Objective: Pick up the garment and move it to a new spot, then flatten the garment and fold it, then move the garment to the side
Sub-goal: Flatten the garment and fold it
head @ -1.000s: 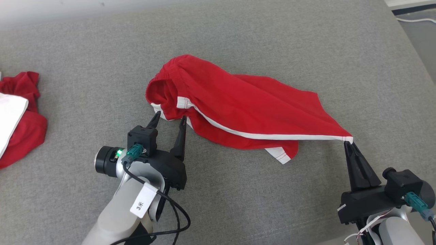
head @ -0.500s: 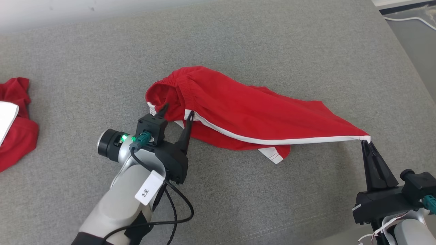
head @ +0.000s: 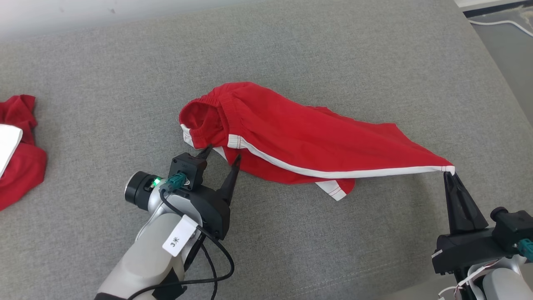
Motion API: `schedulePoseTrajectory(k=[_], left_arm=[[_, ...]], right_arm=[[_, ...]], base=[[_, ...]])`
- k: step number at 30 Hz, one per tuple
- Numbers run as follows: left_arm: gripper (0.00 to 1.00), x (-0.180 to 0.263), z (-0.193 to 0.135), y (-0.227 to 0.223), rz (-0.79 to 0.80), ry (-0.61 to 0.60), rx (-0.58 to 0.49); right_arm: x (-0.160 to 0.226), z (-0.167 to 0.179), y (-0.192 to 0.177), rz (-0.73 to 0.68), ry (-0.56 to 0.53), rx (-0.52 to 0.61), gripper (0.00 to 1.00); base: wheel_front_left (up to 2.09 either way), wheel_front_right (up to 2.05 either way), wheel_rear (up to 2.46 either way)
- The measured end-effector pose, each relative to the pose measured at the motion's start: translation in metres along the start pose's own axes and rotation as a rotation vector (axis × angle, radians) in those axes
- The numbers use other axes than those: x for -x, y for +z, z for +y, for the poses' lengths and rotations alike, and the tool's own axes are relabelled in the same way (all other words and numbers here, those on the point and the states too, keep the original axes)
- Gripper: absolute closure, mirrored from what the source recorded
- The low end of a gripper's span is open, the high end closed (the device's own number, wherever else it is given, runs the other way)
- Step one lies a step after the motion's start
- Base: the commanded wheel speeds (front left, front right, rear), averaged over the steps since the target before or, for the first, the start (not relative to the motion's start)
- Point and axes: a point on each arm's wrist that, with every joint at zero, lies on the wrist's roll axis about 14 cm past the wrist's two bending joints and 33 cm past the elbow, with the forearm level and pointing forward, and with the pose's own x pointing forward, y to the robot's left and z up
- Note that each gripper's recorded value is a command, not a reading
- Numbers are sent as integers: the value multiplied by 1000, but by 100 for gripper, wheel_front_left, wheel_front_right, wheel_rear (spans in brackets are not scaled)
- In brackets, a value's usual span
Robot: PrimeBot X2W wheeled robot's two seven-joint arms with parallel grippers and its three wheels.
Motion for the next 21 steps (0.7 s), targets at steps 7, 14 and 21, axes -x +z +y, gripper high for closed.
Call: schedulePoseTrajectory(k=[7, 14, 21], left_arm=[[0, -6, -3, 10, -21, -24, 8], [0, -11, -8, 16, -34, -48, 4], [55, -14, -15, 18, -35, -72, 2]], right_arm=[[1, 4, -7, 20, 12, 0, 100], [1, 10, -10, 29, 21, -12, 100], [-2, 12, -7, 21, 26, -12, 100]], base=[[0, 0, 0], [0, 0, 0], [0, 0, 0]])
